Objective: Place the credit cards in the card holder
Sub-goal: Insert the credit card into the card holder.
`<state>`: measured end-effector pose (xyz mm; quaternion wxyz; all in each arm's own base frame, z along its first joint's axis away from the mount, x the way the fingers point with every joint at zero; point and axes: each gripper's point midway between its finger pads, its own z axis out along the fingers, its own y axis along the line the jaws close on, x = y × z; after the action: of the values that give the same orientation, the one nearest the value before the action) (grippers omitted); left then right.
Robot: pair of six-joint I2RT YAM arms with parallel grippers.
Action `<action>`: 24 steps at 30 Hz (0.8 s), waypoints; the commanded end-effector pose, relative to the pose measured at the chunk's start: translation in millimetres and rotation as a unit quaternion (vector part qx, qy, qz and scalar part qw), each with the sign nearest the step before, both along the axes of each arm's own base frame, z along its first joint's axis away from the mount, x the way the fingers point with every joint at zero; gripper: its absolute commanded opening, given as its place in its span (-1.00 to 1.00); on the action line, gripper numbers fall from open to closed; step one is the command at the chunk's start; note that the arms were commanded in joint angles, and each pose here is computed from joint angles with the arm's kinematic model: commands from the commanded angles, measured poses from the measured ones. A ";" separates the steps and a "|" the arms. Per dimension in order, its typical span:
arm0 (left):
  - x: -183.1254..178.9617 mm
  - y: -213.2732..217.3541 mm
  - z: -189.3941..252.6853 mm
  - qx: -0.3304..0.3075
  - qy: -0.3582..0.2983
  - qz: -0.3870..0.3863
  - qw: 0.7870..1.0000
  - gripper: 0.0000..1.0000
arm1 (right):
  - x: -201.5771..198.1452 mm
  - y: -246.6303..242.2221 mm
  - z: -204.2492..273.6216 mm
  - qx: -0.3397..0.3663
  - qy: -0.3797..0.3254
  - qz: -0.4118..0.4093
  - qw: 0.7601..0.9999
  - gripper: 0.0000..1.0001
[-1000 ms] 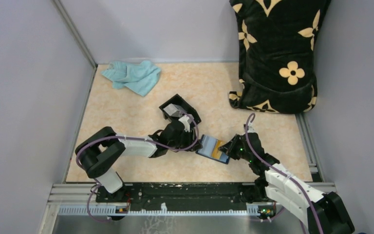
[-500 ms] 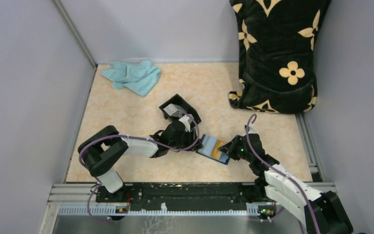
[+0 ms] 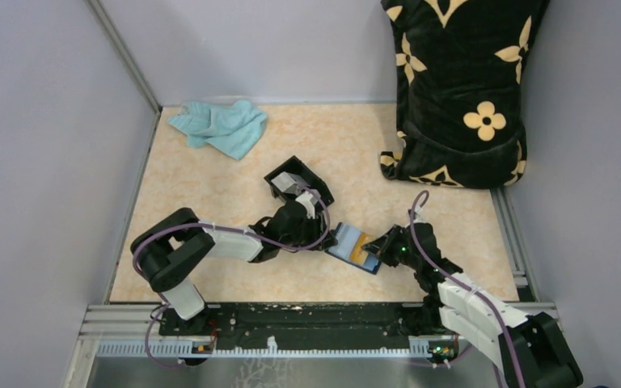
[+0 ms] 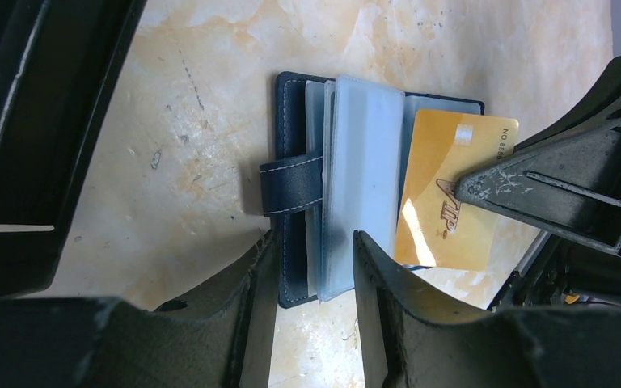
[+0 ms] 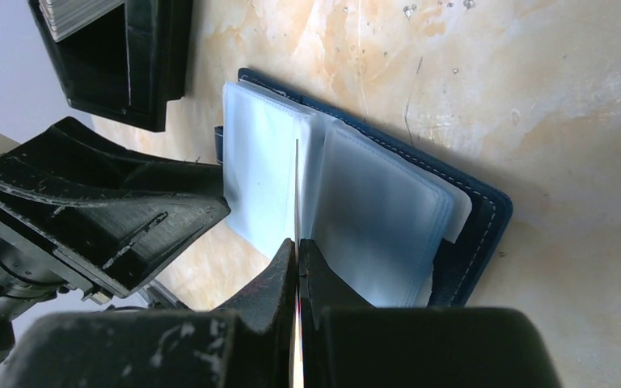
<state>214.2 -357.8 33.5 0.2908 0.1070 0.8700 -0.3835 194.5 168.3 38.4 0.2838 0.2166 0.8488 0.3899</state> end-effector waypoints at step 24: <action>-20.5 5.8 -20.0 0.012 0.021 -0.002 1.000 -0.11 | 4.3 3.0 3.5 0.040 -0.012 -0.002 0.999 -1.00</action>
<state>206.6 -359.7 31.0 0.2911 0.1001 0.8663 -0.3934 190.6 171.3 33.7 0.2677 0.2262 0.8400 0.4142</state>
